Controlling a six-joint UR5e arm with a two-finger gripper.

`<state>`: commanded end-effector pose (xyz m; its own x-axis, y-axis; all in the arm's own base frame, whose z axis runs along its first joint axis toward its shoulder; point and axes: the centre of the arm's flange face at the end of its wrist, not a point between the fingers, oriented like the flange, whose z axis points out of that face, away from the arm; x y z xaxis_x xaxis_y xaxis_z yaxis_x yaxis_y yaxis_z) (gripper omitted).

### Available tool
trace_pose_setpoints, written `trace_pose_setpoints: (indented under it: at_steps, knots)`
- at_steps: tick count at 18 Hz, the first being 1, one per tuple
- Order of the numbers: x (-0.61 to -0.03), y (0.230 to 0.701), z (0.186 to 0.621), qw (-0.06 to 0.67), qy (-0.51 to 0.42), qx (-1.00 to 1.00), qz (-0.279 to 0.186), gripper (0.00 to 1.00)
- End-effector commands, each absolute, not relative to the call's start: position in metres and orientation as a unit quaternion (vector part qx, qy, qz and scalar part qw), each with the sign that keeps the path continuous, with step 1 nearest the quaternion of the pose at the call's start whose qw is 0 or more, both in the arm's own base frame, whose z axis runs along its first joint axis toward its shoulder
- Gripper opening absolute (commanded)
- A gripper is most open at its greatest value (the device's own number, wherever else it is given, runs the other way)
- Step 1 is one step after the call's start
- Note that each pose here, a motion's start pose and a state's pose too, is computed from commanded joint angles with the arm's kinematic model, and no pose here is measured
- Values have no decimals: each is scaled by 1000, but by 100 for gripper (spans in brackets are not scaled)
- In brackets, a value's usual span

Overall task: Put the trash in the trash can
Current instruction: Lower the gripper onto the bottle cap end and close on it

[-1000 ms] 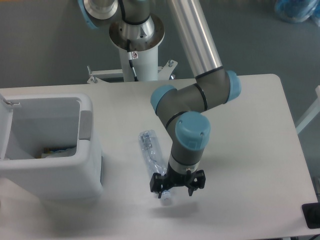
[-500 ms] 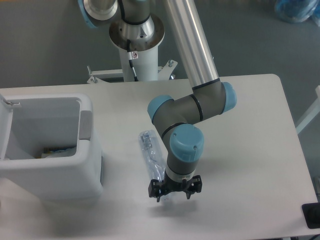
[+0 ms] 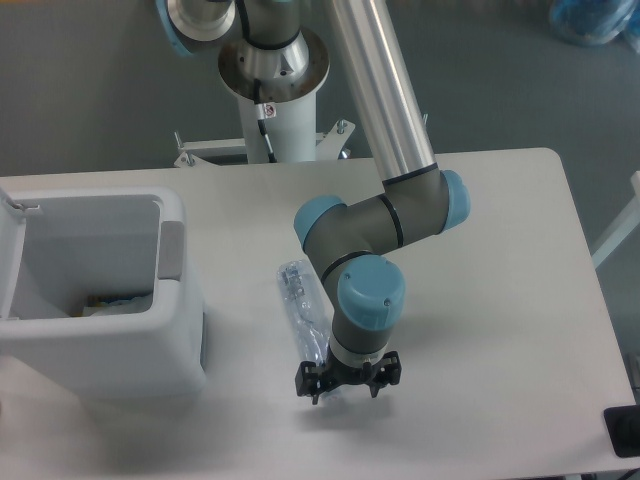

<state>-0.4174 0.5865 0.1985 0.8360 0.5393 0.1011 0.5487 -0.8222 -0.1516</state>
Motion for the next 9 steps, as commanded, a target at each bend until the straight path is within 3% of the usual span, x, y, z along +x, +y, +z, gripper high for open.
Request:
trace_pose_setpoints:
  at_steps: [3,7,9]
  knots:
    - [-417,587,199,88,-286,-954,-27,99]
    - [-414,587,196,85,-291,-952,-29,85]
    - [-414,587,195,85,-291,-952,-29,85]
